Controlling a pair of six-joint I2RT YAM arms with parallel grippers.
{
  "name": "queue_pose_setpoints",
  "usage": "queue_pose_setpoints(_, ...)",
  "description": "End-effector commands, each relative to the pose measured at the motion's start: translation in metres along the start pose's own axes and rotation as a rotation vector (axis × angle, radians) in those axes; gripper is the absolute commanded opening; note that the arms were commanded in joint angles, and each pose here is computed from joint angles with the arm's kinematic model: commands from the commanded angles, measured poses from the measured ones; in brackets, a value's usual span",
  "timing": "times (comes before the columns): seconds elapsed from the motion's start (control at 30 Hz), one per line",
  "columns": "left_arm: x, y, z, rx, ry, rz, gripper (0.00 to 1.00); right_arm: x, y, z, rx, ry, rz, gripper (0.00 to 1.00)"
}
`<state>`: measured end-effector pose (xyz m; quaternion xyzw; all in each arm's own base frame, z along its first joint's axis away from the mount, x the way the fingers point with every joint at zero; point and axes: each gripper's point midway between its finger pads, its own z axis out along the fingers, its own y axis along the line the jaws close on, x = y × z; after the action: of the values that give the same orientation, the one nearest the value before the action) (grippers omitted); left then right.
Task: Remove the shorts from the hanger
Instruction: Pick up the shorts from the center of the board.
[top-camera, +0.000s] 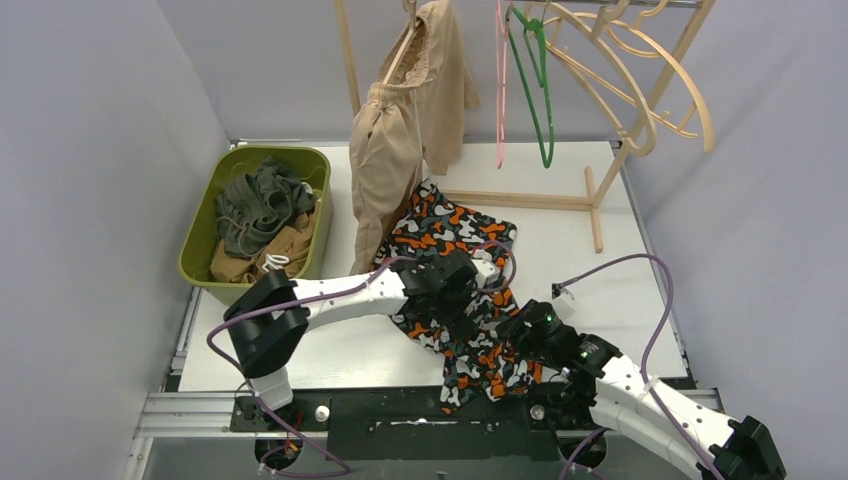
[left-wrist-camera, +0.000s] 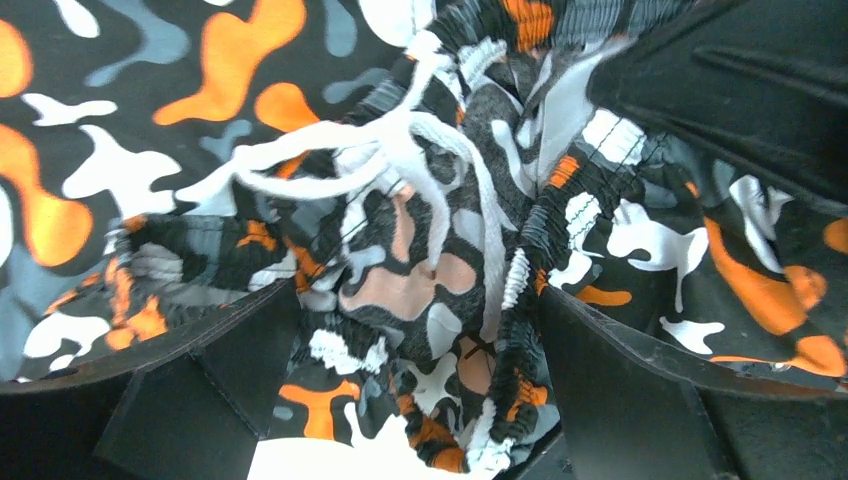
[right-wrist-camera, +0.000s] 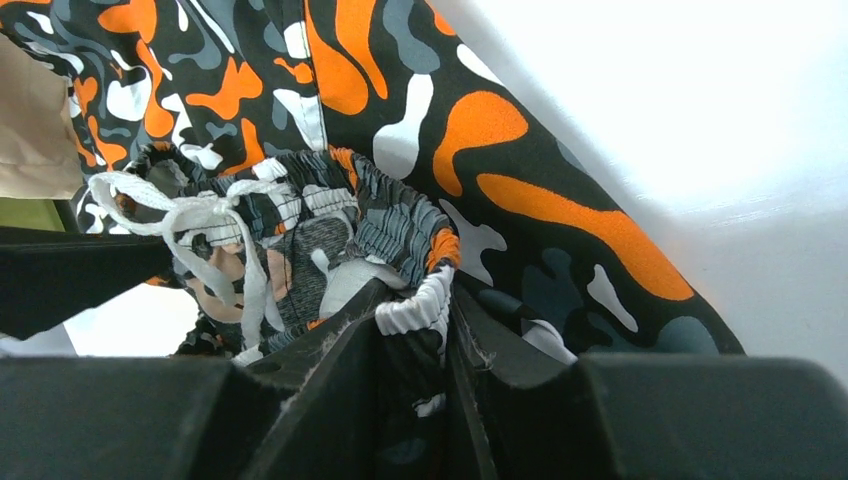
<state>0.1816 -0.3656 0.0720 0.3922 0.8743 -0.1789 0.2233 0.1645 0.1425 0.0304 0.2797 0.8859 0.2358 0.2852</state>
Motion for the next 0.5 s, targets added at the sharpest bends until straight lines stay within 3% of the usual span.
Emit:
queue_pose_setpoints(0.0,-0.003,-0.023,0.015,0.129,-0.025,0.119,0.92,-0.013,0.004,0.0,-0.008,-0.065,0.032,0.24)
queue_pose_setpoints(0.23,0.021,-0.011,0.055,0.079,0.01,0.162,0.91,-0.014,0.0,-0.001,-0.004,-0.072,0.048,0.25)
queue_pose_setpoints(0.27,0.026,-0.007,0.061,0.047,0.011,0.152,0.87,-0.015,0.001,-0.002,-0.007,-0.078,0.054,0.26)
queue_pose_setpoints(0.3,0.031,-0.005,0.067,0.022,0.01,0.148,0.8,-0.017,0.001,-0.003,-0.005,-0.084,0.059,0.26)
queue_pose_setpoints(0.47,0.048,0.014,0.077,-0.18,0.011,0.109,0.14,-0.024,0.002,-0.01,-0.015,-0.115,0.084,0.29)
